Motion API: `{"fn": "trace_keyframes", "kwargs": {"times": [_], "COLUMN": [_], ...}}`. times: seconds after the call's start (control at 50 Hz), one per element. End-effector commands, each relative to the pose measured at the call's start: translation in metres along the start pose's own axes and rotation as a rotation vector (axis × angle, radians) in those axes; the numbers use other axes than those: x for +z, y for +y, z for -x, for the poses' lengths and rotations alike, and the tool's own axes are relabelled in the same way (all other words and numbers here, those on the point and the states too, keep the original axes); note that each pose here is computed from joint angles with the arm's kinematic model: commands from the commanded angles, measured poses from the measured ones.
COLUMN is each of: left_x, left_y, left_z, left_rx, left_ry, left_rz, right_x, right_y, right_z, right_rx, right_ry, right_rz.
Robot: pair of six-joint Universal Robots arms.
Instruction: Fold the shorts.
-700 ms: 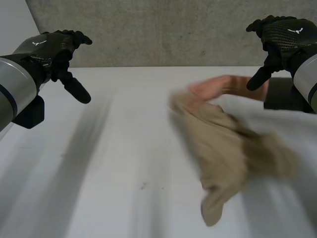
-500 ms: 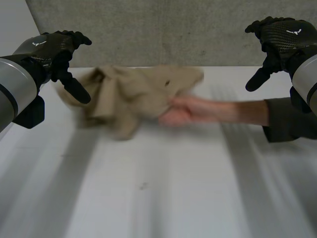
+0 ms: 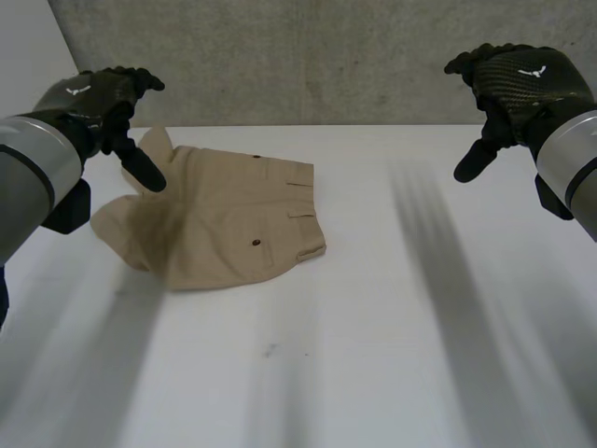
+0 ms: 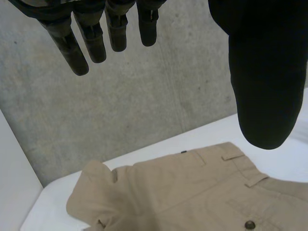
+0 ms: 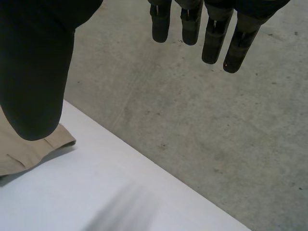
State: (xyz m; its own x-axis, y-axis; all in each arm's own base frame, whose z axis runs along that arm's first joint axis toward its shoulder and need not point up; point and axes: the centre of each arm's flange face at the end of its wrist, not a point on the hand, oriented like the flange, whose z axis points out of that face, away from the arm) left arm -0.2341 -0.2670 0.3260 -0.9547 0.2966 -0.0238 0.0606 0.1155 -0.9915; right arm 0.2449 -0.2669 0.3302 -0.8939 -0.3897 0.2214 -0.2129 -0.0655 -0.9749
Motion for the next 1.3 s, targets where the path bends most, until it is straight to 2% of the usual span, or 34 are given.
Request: {"fn": "trace_keyframes", "kwargs": {"times": [0.02,0.1,0.12,0.2,0.28,0.44,0.54,0.62,0.72,0.8,0.82,0.86,0.94,1.02,1.08,1.16,1.26,1.3], "left_x": [0.019,0.034,0.04,0.055,0.076,0.121,0.135,0.14,0.151,0.152,0.146,0.138,0.123,0.101,0.085,0.066,0.043,0.034], "left_y": [0.024,0.05,0.061,0.091,0.113,0.156,0.175,0.182,0.169,0.133,0.109,0.092,0.079,0.074,0.073,0.056,0.027,0.013], "left_z": [-0.002,-0.003,-0.003,0.0,0.013,0.045,0.064,0.073,0.075,0.076,0.072,0.071,0.057,0.033,0.02,0.004,-0.013,-0.018], "left_rx": [0.026,0.15,0.221,0.388,0.492,0.597,0.66,0.666,0.654,0.613,0.576,0.528,0.437,0.429,0.435,0.432,0.427,0.421], "left_ry": [0.002,0.012,0.015,0.026,-0.016,-0.158,-0.202,-0.211,-0.252,-0.313,-0.331,-0.341,-0.3,-0.237,-0.192,-0.15,-0.119,-0.11], "left_rz": [0.058,0.127,0.159,0.235,0.247,0.213,0.244,0.253,0.158,0.014,-0.056,-0.097,-0.133,-0.116,-0.077,-0.082,-0.143,-0.181], "right_x": [-0.002,0.0,0.0,0.001,0.002,0.003,0.005,0.005,0.005,0.005,0.006,0.006,0.006,0.01,0.013,0.016,0.018,0.016], "right_y": [0.009,0.021,0.023,0.026,0.027,0.029,0.03,0.031,0.032,0.032,0.031,0.031,0.035,0.056,0.074,0.092,0.114,0.117], "right_z": [0.017,0.026,0.028,0.031,0.032,0.032,0.032,0.032,0.032,0.032,0.032,0.032,0.033,0.04,0.058,0.082,0.104,0.113], "right_rx": [-0.095,-0.178,-0.19,-0.221,-0.221,-0.222,-0.224,-0.226,-0.226,-0.226,-0.226,-0.226,-0.221,-0.203,-0.158,-0.013,0.26,0.318], "right_ry": [-0.099,-0.147,-0.15,-0.161,-0.163,-0.163,-0.159,-0.16,-0.159,-0.157,-0.156,-0.155,-0.162,-0.188,-0.239,-0.278,-0.3,-0.317], "right_rz": [0.015,0.042,0.045,0.049,0.054,0.054,0.047,0.048,0.05,0.049,0.048,0.048,0.059,0.121,0.166,0.189,0.227,0.237]}}
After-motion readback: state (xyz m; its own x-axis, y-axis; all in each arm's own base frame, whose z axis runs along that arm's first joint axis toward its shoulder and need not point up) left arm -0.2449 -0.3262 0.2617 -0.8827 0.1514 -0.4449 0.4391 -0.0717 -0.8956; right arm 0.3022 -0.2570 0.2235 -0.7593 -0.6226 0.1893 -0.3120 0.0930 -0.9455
